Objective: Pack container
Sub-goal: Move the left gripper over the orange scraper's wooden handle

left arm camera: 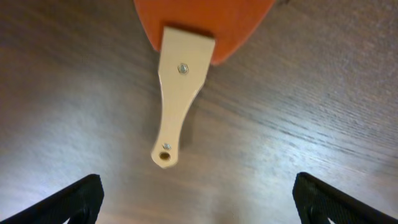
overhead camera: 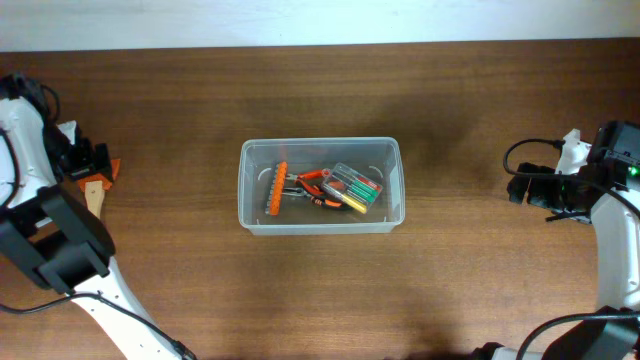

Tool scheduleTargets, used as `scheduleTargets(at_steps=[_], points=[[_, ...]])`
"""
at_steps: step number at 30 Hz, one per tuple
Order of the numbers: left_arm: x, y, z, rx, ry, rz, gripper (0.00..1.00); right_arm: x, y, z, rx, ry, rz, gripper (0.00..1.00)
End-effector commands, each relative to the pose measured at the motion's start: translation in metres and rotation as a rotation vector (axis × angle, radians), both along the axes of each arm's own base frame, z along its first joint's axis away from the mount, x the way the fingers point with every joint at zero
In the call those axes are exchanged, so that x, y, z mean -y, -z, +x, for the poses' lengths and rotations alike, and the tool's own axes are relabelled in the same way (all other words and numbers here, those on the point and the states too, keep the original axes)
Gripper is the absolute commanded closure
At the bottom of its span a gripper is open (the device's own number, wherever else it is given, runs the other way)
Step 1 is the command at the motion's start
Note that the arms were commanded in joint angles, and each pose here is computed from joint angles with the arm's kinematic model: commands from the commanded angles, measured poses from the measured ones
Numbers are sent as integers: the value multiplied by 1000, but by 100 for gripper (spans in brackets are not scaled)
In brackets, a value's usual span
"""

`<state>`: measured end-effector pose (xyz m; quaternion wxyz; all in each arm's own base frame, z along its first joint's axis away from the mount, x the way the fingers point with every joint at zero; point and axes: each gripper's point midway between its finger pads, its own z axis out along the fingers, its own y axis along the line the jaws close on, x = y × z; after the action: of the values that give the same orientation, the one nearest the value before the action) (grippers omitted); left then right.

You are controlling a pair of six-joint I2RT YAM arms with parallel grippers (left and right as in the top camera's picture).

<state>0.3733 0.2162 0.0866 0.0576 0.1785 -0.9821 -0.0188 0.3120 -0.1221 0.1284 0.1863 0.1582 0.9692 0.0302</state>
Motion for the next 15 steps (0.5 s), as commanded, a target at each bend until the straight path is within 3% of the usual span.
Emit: scheduleTargets(at_steps=[1, 8, 15], points=[[-3, -6, 9, 42, 143, 15, 1, 0, 0, 0, 4, 7, 11, 1], [-10, -6, 19, 85, 180, 40, 1, 0, 0, 1, 4, 8, 11, 1], [2, 3, 14, 69, 223, -28, 1, 0, 0, 1, 4, 8, 11, 1]])
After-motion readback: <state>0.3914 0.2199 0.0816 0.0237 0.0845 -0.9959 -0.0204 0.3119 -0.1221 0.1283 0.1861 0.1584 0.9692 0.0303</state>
